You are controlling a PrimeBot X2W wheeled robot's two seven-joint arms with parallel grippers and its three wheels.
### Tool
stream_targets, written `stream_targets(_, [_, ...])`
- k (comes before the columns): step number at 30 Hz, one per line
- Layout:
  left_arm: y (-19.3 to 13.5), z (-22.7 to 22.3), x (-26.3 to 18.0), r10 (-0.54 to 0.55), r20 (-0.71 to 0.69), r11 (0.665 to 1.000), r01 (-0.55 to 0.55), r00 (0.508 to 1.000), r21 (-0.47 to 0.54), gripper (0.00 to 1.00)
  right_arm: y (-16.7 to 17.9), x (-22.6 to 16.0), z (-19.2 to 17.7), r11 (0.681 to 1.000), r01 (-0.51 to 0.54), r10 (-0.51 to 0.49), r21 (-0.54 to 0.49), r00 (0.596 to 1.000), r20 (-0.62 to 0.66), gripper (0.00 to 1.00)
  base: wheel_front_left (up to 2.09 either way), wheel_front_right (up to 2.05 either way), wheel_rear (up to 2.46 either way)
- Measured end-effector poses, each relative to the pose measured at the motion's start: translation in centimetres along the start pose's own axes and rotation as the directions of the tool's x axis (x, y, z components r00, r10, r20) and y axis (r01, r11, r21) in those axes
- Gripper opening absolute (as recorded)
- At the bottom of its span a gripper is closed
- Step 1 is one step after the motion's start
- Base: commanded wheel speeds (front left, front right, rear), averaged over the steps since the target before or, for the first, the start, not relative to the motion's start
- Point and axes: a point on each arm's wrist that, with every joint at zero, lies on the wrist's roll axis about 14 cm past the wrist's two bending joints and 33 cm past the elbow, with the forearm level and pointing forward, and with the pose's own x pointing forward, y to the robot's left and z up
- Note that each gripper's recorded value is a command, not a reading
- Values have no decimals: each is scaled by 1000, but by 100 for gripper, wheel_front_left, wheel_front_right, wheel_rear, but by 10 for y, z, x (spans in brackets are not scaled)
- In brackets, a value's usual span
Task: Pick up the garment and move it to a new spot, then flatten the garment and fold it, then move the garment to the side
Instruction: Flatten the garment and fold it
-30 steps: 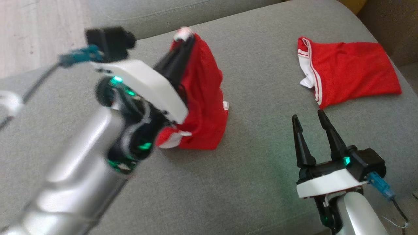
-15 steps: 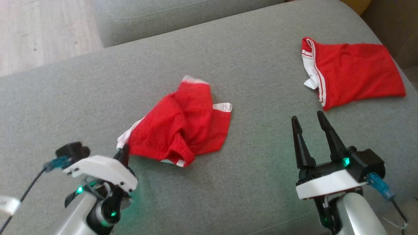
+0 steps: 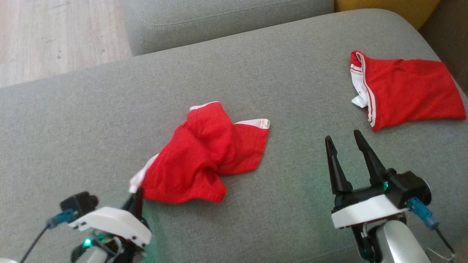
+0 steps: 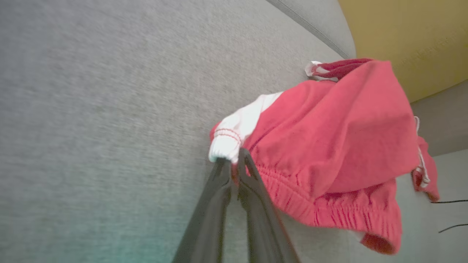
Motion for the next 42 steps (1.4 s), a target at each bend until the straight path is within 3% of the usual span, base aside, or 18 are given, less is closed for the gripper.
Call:
stream_targets(1, [5, 4, 0, 15, 14, 1000, -15, 1000, 13, 52, 0, -1, -1, 1000, 0, 0, 1, 1000, -4, 100, 0, 0, 0])
stream_targets(2, [9, 8, 0, 28, 31, 999, -29, 999, 22, 89, 0, -1, -2, 1000, 0, 0, 1, 1000, -7, 100, 0, 0, 0])
stream_targets(3, [12, 13, 0, 39, 49, 999, -40, 998, 26, 100, 0, -1, -2, 1000, 0, 0, 1, 1000, -7, 100, 0, 0, 0])
stream_targets(7, [32, 48, -2, 103, 154, 991, -114, 983, 68, 100, -2, -3, -2, 1000, 5, -5, -10, 1000, -9, 100, 0, 0, 0])
stream_targets(12, [46, 94, -10, 148, 282, 934, -227, 948, 275, 100, -9, -6, -4, 999, 28, -28, -19, 999, -15, 100, 0, 0, 0])
stream_targets(15, [24, 101, -5, 90, 298, 934, -185, 950, 307, 100, -10, -5, -6, 999, 31, -32, -20, 999, -21, 100, 0, 0, 0])
stream_targets(20, [-68, 88, 27, -127, 214, 929, 40, 969, 367, 100, -11, -1, -15, 999, 31, -32, -19, 998, -49, 100, 0, 0, 0])
stream_targets(23, [-104, 78, 50, -186, 137, 920, 124, 973, 371, 100, -9, 2, -22, 1000, 24, -25, -18, 997, -70, 100, 0, 0, 0])
stream_targets(30, [-76, 66, 92, -58, 57, 901, 28, 997, 433, 100, -15, 11, -21, 999, 35, -37, -30, 997, -70, 100, 0, 0, 0])
stream_targets(36, [-79, 41, 96, -94, -32, 901, 98, 995, 424, 100, -22, 11, -24, 998, 54, -57, -33, 995, -78, 100, 0, 0, 0])
stream_targets(42, [-98, 17, 91, -153, -98, 879, 181, 983, 441, 100, -18, 12, -22, 998, 40, -42, -38, 997, -71, 100, 0, 0, 0])
